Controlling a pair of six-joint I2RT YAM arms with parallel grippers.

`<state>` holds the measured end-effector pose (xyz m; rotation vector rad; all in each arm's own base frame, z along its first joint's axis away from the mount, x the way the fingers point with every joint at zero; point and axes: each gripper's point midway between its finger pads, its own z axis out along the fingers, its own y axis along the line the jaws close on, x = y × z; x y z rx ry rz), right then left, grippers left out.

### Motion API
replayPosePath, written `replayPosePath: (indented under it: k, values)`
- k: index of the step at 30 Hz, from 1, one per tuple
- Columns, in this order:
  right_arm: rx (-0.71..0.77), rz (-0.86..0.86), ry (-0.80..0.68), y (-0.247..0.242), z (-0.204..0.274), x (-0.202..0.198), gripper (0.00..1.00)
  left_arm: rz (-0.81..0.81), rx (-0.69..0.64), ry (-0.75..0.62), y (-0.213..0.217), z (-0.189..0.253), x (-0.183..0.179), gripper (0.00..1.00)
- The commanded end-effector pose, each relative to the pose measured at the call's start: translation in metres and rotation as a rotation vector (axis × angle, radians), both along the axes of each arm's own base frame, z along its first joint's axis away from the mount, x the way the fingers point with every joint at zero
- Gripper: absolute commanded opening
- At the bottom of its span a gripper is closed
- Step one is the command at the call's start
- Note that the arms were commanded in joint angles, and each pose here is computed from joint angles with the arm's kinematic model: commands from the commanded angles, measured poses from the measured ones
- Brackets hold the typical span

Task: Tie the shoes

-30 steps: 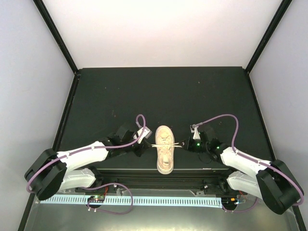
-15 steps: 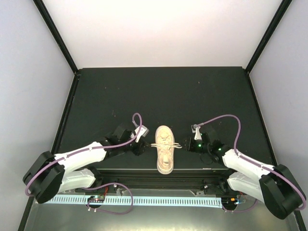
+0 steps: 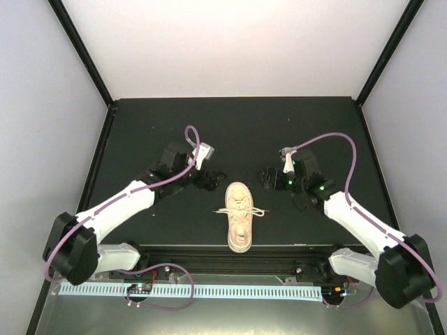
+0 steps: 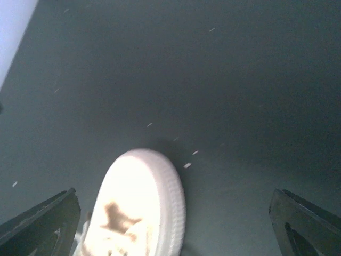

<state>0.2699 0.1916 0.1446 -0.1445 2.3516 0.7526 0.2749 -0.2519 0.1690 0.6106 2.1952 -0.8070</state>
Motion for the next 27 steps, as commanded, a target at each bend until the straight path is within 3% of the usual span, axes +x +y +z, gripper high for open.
replayPosePath:
  k: [1, 7, 10, 13, 18, 27]
  values:
    - [-0.076, -0.113, -0.033, -0.036, -0.001, 0.043, 1.00, 0.082, -0.010, -0.007, 0.030, 0.002, 0.041, 0.99]
    - [-0.059, -0.415, -0.099, -0.141, 0.013, 0.096, 1.00, 0.449, -0.088, -0.052, 0.160, 0.004, 0.098, 0.99]
    - [-0.124, -0.587, -0.177, -0.200, 0.026, 0.100, 1.00, 0.690, -0.023, -0.126, 0.234, 0.000, 0.096, 0.99]
    - [-0.279, -0.765, -0.282, -0.249, 0.031, 0.089, 1.00, 0.959, 0.086, -0.213, 0.302, -0.009, 0.083, 0.99]
    - [-0.352, -0.825, -0.461, -0.264, 0.030, 0.081, 1.00, 1.008, 0.070, -0.324, 0.315, -0.012, 0.077, 0.99]
    - [-0.321, -0.759, -0.498, -0.253, 0.008, 0.091, 1.00, 0.977, 0.081, -0.353, 0.313, -0.025, 0.088, 0.99]
